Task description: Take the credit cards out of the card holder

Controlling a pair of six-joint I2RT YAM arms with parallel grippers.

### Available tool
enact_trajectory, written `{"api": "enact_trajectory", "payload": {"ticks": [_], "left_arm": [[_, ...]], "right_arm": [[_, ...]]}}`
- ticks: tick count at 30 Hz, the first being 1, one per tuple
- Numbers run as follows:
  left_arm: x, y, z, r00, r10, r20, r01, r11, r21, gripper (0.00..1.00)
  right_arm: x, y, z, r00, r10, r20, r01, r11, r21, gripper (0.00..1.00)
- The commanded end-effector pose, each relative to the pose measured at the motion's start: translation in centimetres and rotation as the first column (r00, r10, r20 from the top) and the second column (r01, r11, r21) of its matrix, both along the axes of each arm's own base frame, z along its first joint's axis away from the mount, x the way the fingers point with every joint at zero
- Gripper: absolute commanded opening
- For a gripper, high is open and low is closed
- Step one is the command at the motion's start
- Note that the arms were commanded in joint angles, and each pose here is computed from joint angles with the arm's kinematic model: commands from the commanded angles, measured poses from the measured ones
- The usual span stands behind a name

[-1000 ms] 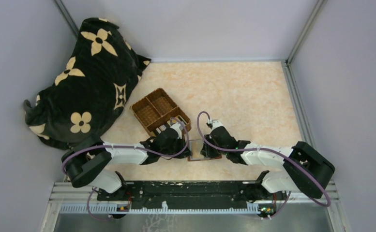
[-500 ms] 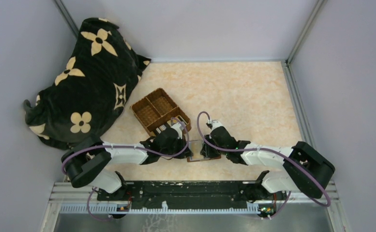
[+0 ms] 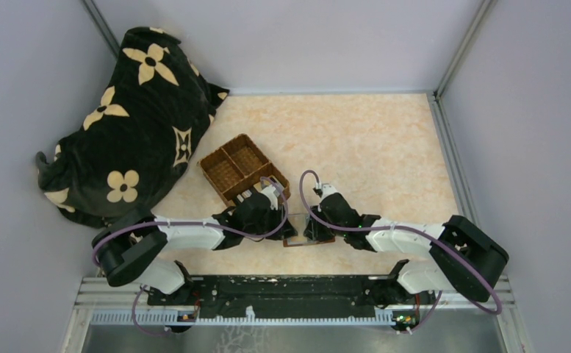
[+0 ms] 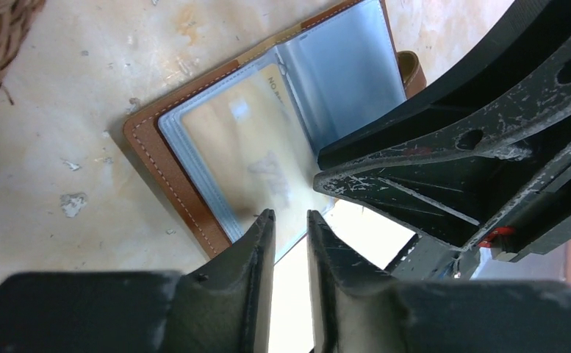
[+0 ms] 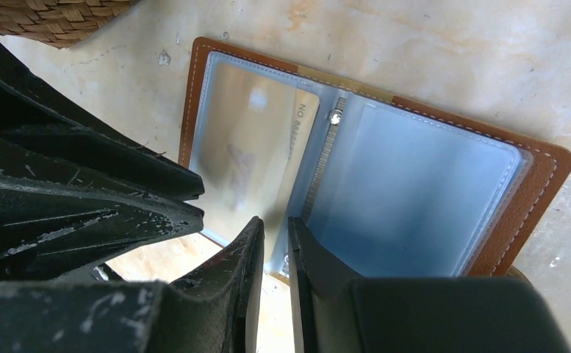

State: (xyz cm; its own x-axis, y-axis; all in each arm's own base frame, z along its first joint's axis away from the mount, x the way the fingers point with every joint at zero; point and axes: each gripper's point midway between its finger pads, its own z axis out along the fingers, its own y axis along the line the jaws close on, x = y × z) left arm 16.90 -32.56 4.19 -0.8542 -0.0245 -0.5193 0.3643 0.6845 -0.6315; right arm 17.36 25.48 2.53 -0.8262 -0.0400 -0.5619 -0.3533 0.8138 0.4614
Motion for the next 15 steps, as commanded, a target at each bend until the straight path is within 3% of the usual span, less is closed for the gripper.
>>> {"api": "enact_trajectory", "payload": {"ticks": [1, 4, 15], "left_arm": [[0.7, 0.2, 1.6, 0.998, 0.035, 0.044, -0.035, 0.999, -0.007, 0.42], [0.9, 0.7, 1.7, 0.997, 0.051, 0.056, -0.052, 0.999, 0.008, 0.46], [0.9, 0.8, 0.6, 0.998, 0.059, 0.038, -0.060, 0.998, 0.035, 0.40]], "right_arm": [[0.5, 1.0, 1.4, 0.999, 0.004, 0.042, -0.006, 0.998, 0.057, 0.19], [0.5, 1.1, 1.4, 0.999, 0.005, 0.042, -0.008, 0.998, 0.058, 0.19], [0.6, 1.1, 1.1, 0.999, 0.006, 0.034, -0.007, 0.999, 0.049, 0.19]]}}
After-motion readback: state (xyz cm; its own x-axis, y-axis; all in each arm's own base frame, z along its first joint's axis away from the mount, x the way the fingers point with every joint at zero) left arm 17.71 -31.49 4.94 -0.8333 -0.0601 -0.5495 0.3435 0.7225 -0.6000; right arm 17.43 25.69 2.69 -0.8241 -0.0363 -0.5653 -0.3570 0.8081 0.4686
